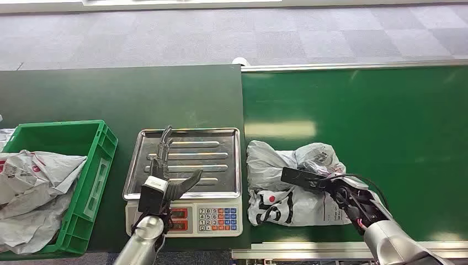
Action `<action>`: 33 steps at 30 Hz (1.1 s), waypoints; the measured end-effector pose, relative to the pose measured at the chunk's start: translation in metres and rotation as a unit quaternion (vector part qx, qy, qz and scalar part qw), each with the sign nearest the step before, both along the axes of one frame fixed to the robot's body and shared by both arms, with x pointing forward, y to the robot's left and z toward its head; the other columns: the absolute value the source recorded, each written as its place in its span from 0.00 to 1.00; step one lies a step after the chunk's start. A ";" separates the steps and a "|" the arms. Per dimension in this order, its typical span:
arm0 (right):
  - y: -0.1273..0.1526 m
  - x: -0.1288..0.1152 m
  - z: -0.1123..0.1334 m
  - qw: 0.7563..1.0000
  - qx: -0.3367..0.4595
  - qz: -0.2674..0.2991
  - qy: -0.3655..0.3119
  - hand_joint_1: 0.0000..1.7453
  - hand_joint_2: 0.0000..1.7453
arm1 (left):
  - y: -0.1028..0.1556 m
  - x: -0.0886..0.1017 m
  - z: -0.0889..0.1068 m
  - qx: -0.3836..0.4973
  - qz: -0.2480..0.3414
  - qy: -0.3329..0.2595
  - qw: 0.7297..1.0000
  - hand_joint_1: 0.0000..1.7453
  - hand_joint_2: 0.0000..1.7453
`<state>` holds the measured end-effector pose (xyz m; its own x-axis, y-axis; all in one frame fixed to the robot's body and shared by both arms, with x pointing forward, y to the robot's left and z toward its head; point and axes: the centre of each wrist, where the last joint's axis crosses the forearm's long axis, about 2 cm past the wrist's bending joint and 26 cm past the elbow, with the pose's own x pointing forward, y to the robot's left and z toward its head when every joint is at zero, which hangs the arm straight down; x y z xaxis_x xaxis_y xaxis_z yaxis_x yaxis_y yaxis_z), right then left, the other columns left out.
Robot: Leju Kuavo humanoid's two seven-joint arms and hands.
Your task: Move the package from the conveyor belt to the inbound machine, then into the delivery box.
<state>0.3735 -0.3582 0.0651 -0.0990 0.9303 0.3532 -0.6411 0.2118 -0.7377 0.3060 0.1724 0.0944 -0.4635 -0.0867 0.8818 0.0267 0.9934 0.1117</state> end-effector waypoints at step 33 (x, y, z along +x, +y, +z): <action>0.037 -0.007 0.134 0.708 0.264 -0.059 -0.653 1.00 1.00 | 0.006 -0.003 0.044 -0.108 0.070 -0.098 0.987 0.00 1.00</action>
<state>0.3668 -0.3214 0.1988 -0.5941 0.7315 0.3346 0.5585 0.6745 -0.4828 0.3025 0.1784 0.1383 -0.6232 0.0188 0.7818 -0.1138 0.9869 -0.1144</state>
